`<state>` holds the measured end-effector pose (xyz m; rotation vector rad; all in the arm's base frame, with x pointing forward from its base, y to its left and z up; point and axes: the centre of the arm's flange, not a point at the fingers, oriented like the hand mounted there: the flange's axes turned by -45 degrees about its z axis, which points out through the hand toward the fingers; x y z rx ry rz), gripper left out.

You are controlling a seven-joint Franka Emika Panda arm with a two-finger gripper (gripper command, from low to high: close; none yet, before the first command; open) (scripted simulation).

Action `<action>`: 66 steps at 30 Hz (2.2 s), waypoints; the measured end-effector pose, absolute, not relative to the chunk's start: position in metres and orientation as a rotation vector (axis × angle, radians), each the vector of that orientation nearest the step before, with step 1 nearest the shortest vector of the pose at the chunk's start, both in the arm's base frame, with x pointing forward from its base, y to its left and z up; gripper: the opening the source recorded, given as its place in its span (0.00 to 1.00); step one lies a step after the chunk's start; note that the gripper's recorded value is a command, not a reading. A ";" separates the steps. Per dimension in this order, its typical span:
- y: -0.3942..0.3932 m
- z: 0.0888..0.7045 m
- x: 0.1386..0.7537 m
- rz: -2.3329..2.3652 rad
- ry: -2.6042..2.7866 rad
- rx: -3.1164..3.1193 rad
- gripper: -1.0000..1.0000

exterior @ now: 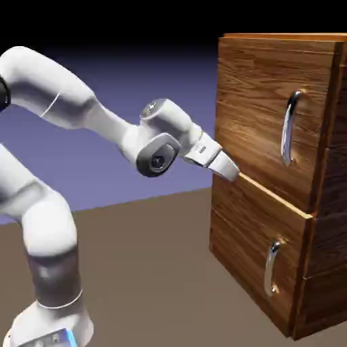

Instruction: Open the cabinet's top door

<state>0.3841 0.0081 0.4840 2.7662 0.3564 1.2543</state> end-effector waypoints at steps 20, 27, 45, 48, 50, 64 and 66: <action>-0.026 0.624 0.314 1.116 1.507 1.461 0.50; -0.063 0.642 0.295 0.929 1.609 1.028 0.50; -0.167 0.600 0.312 0.299 1.597 0.206 0.50; -0.179 0.581 0.326 0.185 1.585 0.098 0.50; -0.185 0.567 0.337 0.109 1.578 0.028 0.50; -0.170 0.553 0.356 -0.053 1.570 0.053 0.00; -0.160 0.553 0.336 -0.099 1.568 0.098 0.00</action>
